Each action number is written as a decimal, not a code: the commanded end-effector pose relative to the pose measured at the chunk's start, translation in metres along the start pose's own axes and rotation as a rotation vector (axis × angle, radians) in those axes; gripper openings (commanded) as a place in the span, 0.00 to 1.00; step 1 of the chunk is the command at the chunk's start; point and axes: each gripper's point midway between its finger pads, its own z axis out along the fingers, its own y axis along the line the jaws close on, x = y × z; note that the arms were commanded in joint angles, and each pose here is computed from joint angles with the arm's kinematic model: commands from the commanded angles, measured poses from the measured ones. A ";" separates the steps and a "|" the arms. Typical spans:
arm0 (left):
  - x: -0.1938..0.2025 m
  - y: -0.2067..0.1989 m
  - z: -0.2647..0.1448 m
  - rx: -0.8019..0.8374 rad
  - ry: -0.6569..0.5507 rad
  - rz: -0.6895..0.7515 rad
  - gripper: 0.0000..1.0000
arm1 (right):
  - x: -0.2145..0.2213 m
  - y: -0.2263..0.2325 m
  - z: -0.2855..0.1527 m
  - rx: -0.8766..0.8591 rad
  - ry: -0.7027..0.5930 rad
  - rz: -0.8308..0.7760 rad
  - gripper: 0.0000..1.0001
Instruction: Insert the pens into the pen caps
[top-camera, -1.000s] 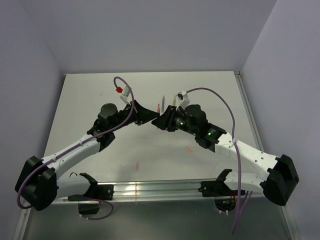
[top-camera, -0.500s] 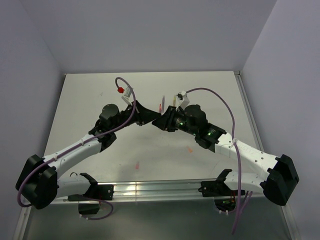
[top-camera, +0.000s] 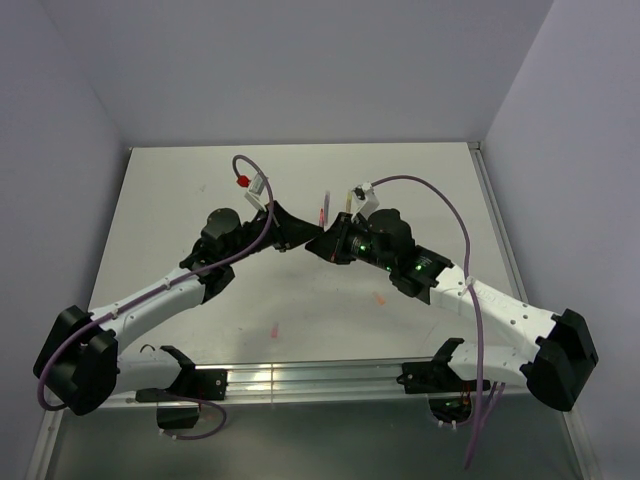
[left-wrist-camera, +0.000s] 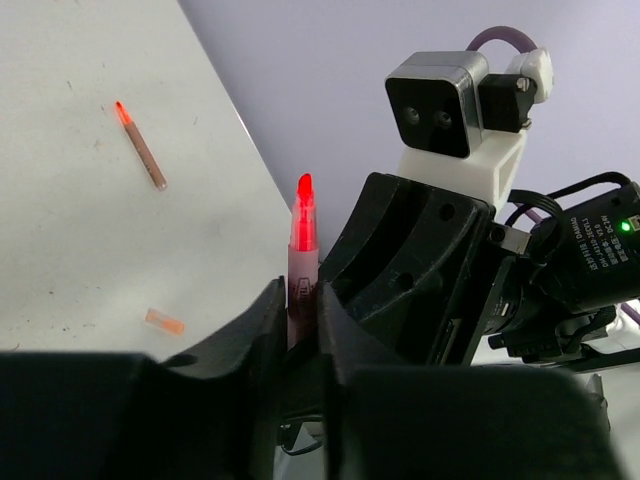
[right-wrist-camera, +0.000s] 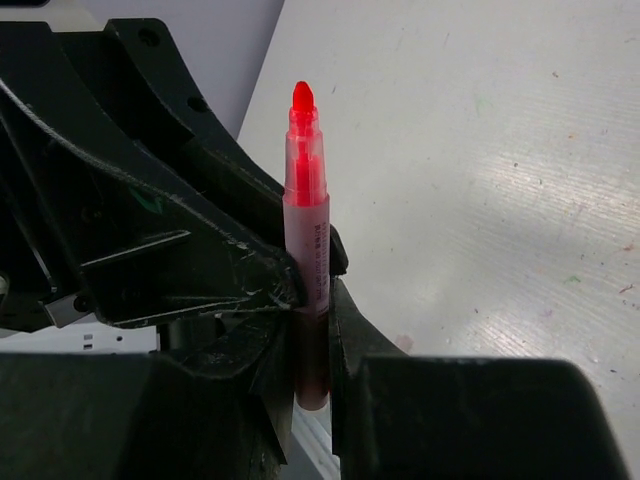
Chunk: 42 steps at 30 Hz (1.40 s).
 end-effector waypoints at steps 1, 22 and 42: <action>-0.001 -0.011 0.001 0.039 0.001 0.029 0.25 | -0.021 0.019 -0.006 -0.030 -0.067 -0.033 0.00; -0.007 0.082 -0.097 -0.691 -0.086 0.083 0.42 | -0.020 0.000 -0.046 0.044 -0.100 -0.112 0.00; 0.144 0.152 -0.158 -1.129 0.133 -0.017 0.42 | 0.021 -0.028 -0.073 0.039 -0.035 -0.127 0.00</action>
